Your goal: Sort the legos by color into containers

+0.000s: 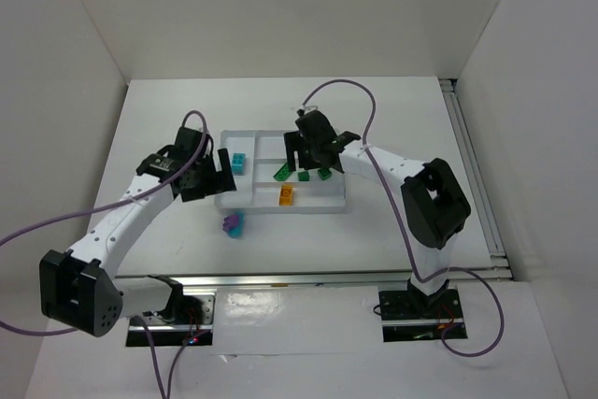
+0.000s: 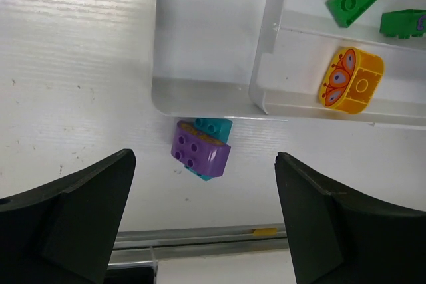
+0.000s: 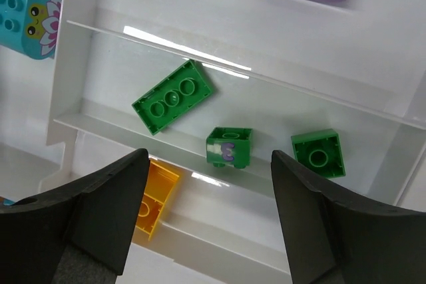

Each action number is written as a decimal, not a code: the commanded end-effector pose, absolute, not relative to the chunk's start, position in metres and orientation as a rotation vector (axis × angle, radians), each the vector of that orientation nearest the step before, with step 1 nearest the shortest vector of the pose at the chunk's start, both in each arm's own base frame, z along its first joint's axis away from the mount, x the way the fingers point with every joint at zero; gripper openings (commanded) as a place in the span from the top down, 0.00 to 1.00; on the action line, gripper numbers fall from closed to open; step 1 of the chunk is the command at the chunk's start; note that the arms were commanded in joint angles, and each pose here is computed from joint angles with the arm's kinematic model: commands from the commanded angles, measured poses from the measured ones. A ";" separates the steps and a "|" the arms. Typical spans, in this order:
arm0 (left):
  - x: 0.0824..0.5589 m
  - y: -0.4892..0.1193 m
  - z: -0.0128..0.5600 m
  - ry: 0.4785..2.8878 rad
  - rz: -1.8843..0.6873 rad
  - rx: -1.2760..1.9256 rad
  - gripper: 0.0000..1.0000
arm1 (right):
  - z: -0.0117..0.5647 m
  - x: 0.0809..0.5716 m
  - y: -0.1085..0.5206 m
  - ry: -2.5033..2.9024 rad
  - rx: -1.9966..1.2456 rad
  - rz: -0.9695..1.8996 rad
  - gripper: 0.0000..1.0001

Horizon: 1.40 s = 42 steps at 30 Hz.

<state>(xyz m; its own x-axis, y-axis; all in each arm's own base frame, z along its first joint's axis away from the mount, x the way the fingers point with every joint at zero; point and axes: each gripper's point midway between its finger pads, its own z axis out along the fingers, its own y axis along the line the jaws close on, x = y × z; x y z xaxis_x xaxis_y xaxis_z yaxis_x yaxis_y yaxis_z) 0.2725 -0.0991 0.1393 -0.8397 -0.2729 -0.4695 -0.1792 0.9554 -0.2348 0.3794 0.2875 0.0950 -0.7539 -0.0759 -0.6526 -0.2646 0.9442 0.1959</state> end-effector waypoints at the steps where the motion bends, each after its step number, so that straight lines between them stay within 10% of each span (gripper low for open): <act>1: 0.272 -0.100 0.145 2.530 -0.325 -0.390 0.02 | 0.142 0.389 0.290 2.293 -0.192 0.377 0.20; 21: 0.248 -0.131 0.070 2.640 -0.320 -0.472 0.04 | 0.157 0.345 0.237 2.287 -0.117 0.289 0.29; 42: 0.243 -0.127 0.067 2.662 -0.080 -0.394 0.49 | 0.153 0.340 0.233 2.307 -0.111 0.281 0.30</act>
